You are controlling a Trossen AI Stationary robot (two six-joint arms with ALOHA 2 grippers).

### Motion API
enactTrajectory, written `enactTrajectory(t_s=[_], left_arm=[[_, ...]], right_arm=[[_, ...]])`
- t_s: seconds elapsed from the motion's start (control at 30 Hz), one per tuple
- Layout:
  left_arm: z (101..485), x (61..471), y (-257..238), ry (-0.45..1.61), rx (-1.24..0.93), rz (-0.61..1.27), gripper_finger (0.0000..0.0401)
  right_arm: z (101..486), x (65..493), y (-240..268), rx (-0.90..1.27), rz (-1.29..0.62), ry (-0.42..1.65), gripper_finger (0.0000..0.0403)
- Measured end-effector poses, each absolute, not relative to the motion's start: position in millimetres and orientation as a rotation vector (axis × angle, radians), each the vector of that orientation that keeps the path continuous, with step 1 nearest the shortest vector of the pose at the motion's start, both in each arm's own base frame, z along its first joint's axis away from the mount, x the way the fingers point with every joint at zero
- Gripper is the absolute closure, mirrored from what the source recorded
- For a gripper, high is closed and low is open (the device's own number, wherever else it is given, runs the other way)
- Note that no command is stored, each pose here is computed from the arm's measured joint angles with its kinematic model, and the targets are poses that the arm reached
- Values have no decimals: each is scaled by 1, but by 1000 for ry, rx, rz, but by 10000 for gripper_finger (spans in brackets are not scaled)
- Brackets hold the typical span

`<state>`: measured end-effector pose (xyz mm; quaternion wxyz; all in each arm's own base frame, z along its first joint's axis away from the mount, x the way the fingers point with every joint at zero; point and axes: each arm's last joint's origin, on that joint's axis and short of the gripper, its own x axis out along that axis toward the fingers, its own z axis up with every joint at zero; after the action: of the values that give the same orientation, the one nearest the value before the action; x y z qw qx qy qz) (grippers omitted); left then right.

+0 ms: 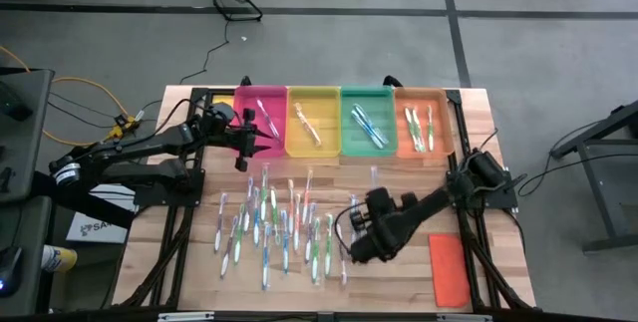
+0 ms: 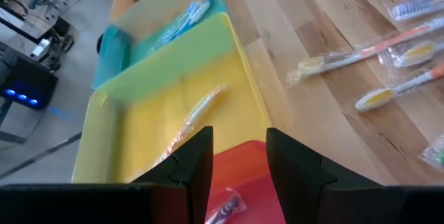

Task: Pick & Place Toothbrushes
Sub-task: Put the purple toothbrush into the pink bin

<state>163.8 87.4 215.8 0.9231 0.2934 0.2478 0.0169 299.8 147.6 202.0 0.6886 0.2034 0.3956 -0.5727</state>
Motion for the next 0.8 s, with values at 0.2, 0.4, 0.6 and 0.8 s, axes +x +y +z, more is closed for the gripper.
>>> enactTrajectory(t_s=[0.2,0.4,0.6,0.8], left_arm=[[216,164,87,503,612,32,272],[219,171,90,433,598,36,272],[215,188,100,348,583,40,272],[211,206,109,233,542,51,272]], right_arm=[[195,299,104,385,-1246,831,390],[209,284,55,362,-1126,706,390],[213,279,6,301,-910,589,390],[209,283,-40,213,-708,452,390]])
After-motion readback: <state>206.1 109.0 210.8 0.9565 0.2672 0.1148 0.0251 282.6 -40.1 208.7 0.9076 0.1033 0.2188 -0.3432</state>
